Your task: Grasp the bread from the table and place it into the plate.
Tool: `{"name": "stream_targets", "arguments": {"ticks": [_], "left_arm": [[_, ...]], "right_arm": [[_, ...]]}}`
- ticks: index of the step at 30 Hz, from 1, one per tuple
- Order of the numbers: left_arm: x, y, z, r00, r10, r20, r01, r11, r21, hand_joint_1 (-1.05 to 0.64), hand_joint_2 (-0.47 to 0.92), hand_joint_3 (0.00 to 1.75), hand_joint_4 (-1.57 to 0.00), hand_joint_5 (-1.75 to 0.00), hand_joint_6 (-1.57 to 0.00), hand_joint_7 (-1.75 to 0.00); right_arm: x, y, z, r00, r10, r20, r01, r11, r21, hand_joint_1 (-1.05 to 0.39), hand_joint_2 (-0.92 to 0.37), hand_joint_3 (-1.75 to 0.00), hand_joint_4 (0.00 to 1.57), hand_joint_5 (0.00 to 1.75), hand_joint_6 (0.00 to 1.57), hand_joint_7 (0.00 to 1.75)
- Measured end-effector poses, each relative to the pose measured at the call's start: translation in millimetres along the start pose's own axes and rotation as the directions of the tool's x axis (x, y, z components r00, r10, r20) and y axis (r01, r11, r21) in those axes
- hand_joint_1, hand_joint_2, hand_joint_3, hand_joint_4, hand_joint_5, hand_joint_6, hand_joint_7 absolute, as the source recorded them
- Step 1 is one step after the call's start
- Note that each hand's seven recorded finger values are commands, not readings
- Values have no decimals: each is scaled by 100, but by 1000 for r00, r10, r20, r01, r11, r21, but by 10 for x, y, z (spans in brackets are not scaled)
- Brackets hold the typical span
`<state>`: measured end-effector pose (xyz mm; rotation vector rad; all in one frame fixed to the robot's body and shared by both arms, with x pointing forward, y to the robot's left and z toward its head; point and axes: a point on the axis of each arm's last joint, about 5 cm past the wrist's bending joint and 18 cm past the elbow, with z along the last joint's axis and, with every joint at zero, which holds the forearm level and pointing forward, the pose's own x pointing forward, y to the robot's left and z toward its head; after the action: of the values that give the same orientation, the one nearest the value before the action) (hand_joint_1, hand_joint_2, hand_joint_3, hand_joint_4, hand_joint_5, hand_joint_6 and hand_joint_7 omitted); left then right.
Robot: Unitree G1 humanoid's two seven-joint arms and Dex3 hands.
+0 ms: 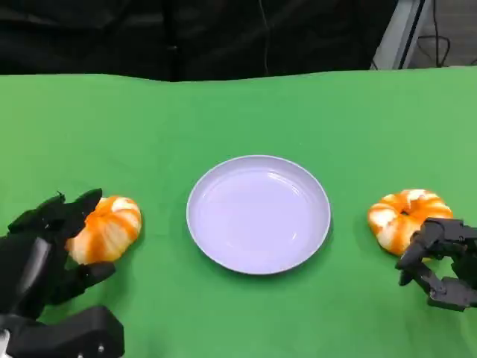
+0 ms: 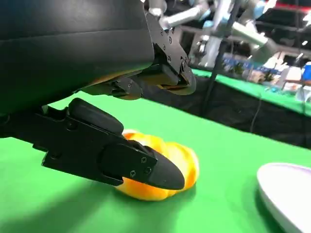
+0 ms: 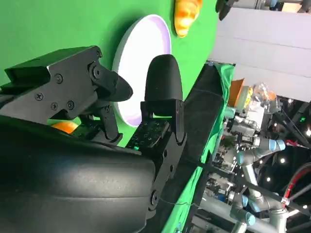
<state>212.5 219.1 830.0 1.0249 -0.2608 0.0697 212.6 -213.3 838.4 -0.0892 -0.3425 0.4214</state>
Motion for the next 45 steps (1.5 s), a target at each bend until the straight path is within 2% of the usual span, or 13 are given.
{"name": "stream_targets", "arguments": {"ticks": [20,29,35,45], "left_arm": [[136,-91,41,996,-86,5,86,996,-2,-71,91,0,-39,0,-41,0],[176,-143,97,992,-124,15,124,992,0,-68,92,1,-40,0,-42,0],[219,-157,93,989,-150,-12,150,989,2,-64,92,0,-39,0,-42,0],[263,-166,51,979,-192,-62,194,981,22,-67,92,2,-40,0,-42,0]], "right_arm": [[1,1,1,1000,1,1,-1,1000,1,14,-70,-87,86,145,90,107],[3,1,2,1000,-1,3,1,1000,0,13,-69,-87,86,144,90,106],[12,-3,12,1000,-1,10,1,1000,-4,12,-69,-87,86,145,90,105],[18,-5,19,1000,-2,15,2,1000,-7,13,-69,-86,87,144,91,104]]}}
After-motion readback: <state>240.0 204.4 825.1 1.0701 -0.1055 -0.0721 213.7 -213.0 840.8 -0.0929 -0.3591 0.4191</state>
